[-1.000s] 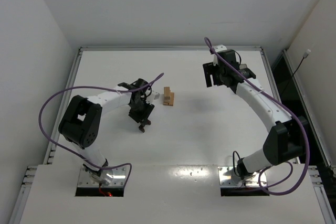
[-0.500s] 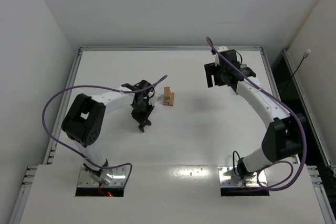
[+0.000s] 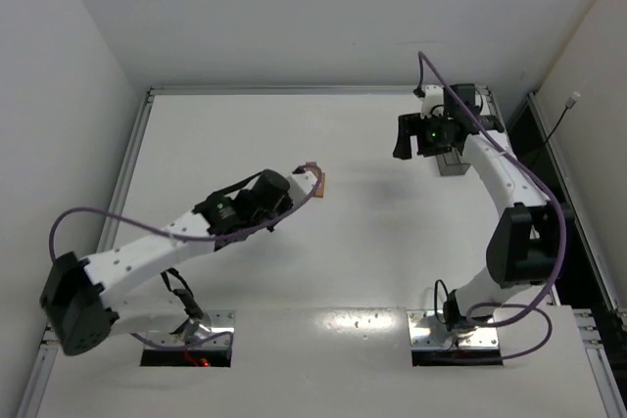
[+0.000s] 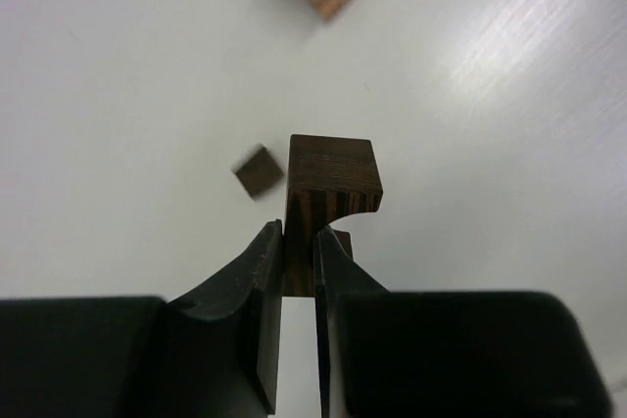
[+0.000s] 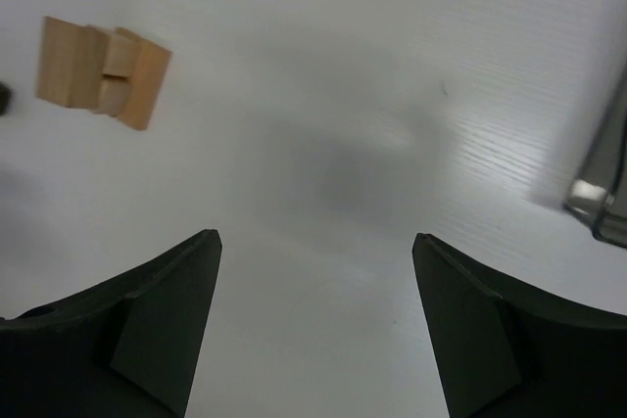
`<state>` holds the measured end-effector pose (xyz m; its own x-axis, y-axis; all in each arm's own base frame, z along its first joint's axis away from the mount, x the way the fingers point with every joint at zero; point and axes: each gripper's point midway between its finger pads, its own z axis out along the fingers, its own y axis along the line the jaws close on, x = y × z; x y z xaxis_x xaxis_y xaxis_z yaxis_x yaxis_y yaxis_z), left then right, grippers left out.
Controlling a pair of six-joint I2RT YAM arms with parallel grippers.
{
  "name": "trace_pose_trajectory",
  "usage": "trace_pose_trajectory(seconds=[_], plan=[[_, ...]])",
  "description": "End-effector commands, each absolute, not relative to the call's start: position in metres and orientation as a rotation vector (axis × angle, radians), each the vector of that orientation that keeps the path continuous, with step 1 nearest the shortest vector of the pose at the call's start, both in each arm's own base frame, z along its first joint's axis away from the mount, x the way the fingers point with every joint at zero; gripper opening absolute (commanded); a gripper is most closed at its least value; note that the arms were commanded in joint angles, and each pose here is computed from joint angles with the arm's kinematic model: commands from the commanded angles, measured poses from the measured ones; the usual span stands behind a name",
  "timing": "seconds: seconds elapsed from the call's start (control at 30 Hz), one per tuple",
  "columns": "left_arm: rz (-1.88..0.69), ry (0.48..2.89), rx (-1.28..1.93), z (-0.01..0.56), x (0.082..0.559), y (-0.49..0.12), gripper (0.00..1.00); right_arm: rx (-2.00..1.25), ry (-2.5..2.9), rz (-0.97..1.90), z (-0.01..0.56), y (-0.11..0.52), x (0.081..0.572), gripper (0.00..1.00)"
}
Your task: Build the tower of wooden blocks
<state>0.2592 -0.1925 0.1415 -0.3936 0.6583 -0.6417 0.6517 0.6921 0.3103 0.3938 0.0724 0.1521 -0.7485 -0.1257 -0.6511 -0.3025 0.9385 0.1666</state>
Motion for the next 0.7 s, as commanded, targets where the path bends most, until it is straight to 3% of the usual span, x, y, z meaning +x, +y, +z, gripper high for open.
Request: trace_pose_trajectory(seconds=[0.0,0.13,0.23,0.27,0.33,0.47,0.6,0.67], plan=[[0.226,1.803,1.117,0.175,0.261,-0.187,0.00,-0.432,2.305,0.672,0.179,0.092,0.399,0.76],[0.358,1.402,1.179,0.219,0.246,-0.186,0.00,-0.482,2.255,0.884,0.194,0.095,0.399,0.76],[0.555,1.100,1.306,0.212,0.238,-0.181,0.00,-0.542,2.201,1.022,0.216,0.105,0.387,0.76],[0.607,1.031,1.359,0.189,0.233,-0.173,0.00,-0.583,2.195,1.090,0.221,0.114,0.378,0.75],[0.678,0.852,1.345,0.203,0.228,-0.175,0.00,-0.632,2.187,1.145,0.224,0.123,0.366,0.68],[0.679,0.798,1.358,0.202,0.226,-0.181,0.00,-0.813,2.175,1.192,0.230,0.153,0.325,0.64],[0.715,0.810,1.309,0.219,0.235,-0.188,0.00,-1.143,2.107,0.950,0.229,0.195,0.292,0.59],[0.716,0.813,1.299,0.223,0.238,-0.196,0.00,-1.155,2.112,0.820,0.225,0.197,0.285,0.56]])
